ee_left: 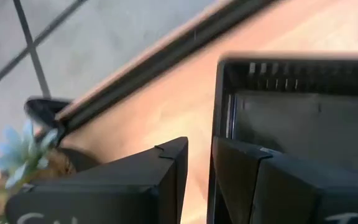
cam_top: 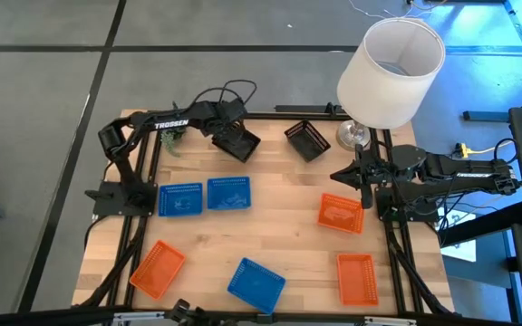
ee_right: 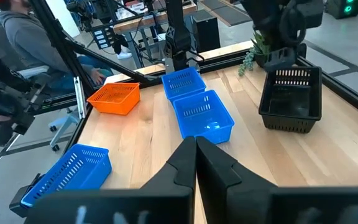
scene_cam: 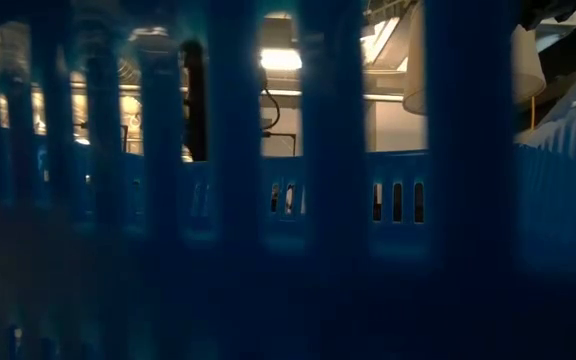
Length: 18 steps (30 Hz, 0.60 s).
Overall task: Stack baskets by color
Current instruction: Stack the bottom black bin on the top left black bin
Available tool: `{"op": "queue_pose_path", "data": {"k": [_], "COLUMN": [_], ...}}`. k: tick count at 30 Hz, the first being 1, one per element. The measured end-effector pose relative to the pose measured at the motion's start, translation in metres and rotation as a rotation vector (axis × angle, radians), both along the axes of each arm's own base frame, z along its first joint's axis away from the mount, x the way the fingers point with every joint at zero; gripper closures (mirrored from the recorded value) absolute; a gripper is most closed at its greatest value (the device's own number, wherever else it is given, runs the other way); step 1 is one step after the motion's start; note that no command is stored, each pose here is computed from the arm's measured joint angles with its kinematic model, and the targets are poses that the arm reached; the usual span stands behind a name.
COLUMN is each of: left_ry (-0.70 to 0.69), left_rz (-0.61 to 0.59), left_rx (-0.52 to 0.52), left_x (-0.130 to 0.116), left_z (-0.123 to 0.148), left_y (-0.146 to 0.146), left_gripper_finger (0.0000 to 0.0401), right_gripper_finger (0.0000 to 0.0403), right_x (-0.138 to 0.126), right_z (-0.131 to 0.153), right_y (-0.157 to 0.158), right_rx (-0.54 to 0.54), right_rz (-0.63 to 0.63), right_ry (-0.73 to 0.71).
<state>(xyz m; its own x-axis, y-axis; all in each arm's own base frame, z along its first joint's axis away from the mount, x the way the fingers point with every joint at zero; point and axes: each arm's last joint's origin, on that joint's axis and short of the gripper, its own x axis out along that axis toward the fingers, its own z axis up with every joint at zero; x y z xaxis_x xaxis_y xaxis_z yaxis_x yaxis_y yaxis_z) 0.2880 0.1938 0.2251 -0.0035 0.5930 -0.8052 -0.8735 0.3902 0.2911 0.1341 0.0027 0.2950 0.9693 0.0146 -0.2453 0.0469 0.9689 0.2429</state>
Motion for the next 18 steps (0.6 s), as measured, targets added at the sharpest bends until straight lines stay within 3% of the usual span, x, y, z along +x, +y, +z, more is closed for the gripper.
{"op": "queue_pose_path", "data": {"k": [18], "left_ry": [-0.046], "left_rz": [-0.012], "left_rx": [0.008], "left_x": [-0.003], "left_z": [-0.028], "left_y": [-0.003], "left_gripper_finger": [0.0333], "right_gripper_finger": [0.0391], "right_x": [0.0], "right_z": [0.001], "right_y": [0.0], "right_rx": [0.002], "right_rz": [-0.002], "right_ry": [-0.005]}}
